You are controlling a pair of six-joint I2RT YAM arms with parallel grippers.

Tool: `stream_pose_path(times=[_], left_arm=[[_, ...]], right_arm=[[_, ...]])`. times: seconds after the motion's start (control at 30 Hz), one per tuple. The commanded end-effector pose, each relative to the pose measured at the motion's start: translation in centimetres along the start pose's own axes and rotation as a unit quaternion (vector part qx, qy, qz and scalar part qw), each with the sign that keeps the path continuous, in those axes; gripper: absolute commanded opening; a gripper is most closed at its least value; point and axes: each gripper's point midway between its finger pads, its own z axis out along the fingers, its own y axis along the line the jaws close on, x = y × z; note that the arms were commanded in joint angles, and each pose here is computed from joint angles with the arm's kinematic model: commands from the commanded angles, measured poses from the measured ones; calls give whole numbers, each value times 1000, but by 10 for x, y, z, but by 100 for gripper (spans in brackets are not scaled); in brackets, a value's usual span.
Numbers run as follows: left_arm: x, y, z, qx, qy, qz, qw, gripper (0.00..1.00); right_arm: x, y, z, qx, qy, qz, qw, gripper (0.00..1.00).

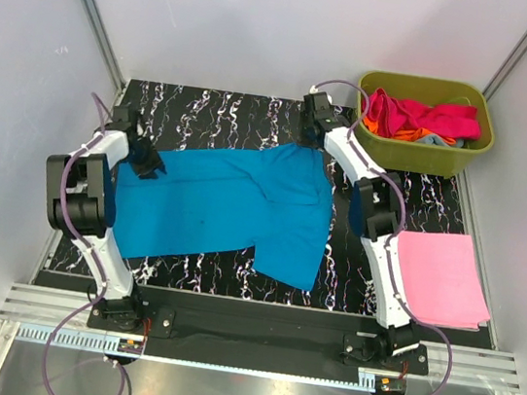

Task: Fold and stack the t-shirts
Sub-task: Fold the tshirt

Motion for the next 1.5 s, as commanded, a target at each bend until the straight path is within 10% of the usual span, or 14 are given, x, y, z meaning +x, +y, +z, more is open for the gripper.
stream_pose_path(times=[0.0,0.63,1.13,1.47], left_arm=[[-30,5,-2,13,-27,-2,1000,35],[-47,45,32,-5,-5,-59,998,36],[-70,-7,-12,58,-42,-32,997,42],[11,-36,-60,76,-31,-1,997,41]], right_arm=[[-16,-15,2,63,-26,-14,998,32],[4,-97,33,143,25,-11,989,38],[-72,-68,-29,97,-53,-29,993,61],[-45,14,-106,-34,10,15,999,71]])
